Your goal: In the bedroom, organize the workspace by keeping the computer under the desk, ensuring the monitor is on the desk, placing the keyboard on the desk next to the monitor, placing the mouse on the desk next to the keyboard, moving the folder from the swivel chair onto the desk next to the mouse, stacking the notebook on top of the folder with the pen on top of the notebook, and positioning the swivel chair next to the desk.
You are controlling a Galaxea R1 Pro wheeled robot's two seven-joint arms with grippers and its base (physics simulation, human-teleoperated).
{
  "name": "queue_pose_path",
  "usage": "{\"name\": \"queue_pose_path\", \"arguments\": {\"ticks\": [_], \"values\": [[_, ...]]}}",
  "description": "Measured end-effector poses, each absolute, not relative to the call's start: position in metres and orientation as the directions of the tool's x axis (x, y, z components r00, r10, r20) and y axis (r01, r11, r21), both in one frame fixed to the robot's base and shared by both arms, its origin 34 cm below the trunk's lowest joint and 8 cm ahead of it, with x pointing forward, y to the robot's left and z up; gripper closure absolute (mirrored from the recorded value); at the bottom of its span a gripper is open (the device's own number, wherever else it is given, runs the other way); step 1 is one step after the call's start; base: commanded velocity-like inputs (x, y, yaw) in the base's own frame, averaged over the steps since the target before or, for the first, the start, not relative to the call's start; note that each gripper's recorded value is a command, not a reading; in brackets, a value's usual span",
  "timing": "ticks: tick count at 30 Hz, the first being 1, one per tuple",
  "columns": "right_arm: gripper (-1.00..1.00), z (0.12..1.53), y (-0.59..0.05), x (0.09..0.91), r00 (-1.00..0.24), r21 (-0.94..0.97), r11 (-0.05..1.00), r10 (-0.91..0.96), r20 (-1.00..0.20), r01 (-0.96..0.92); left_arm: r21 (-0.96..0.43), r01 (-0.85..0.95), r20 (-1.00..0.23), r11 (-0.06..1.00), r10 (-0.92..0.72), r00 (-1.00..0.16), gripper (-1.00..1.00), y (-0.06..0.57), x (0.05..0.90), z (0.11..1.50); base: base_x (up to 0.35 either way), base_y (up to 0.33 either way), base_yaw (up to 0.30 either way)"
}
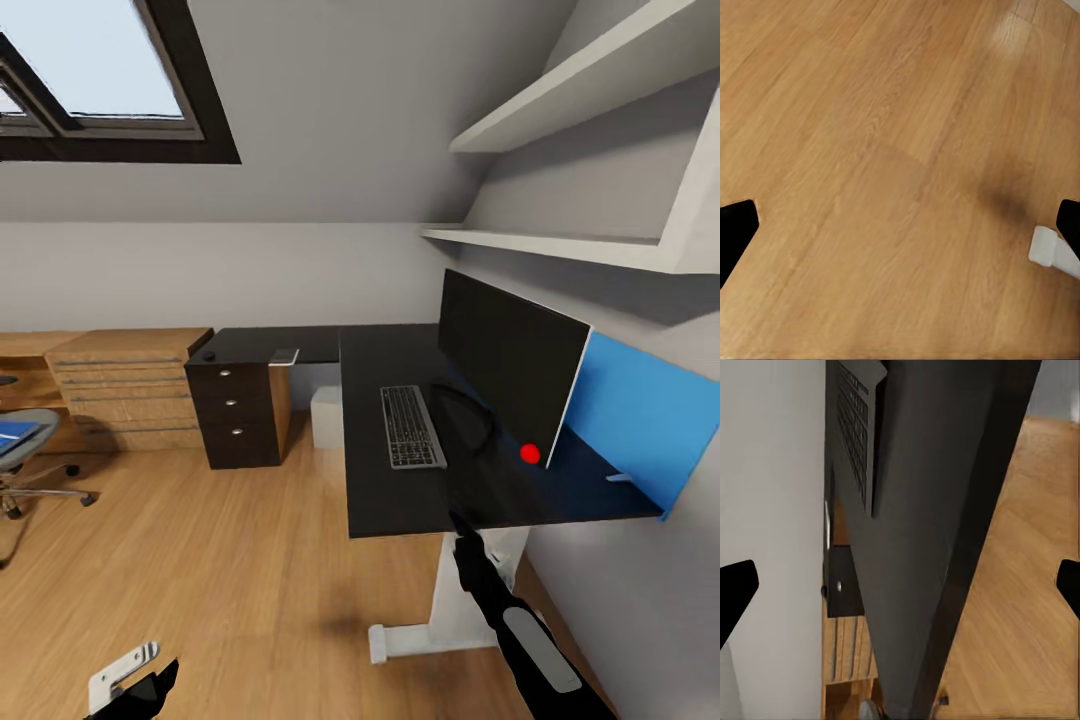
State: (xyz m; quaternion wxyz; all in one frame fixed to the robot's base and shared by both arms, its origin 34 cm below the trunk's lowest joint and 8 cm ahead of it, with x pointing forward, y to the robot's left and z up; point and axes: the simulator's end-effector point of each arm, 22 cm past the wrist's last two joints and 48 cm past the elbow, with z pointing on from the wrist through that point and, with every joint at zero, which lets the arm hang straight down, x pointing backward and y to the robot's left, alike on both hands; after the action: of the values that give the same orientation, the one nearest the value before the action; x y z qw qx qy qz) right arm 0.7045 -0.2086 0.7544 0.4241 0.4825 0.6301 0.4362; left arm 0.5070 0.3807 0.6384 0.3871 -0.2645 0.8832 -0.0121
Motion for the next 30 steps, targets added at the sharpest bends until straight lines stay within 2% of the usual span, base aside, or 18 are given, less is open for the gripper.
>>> {"name": "queue_pose_path", "arguments": {"ticks": [9, 21, 25, 30], "values": [[-1.00, 0.754, -0.207, 0.704, -0.176, 0.959, 0.153, 0.978, -0.112, 0.240, -0.226, -0.462, -0.677, 0.858, -0.479, -0.558, -1.00, 0.382, 0.506, 0.638, -0.296, 0.000, 0.000], [-1.00, 0.746, -0.191, 0.696, -0.209, 0.934, 0.177, 0.971, -0.115, 0.311, -0.224, -0.462, -0.681, 0.858, -0.477, -0.556, -1.00, 0.382, 0.507, 0.653, -0.036, 0.000, 0.000], [-1.00, 0.728, -0.164, 0.683, -0.273, 0.900, 0.251, 0.949, -0.157, 0.357, -0.223, -0.462, -0.667, 0.858, -0.480, -0.569, -1.00, 0.378, 0.504, 0.653, -0.001, 0.000, 0.000], [-1.00, 0.689, -0.143, 0.655, -0.370, 0.814, 0.422, 0.886, -0.278, 0.400, -0.218, -0.469, -0.624, 0.856, -0.492, -0.607, -1.00, 0.369, 0.490, 0.639, 0.000, 0.000, 0.000]]}}
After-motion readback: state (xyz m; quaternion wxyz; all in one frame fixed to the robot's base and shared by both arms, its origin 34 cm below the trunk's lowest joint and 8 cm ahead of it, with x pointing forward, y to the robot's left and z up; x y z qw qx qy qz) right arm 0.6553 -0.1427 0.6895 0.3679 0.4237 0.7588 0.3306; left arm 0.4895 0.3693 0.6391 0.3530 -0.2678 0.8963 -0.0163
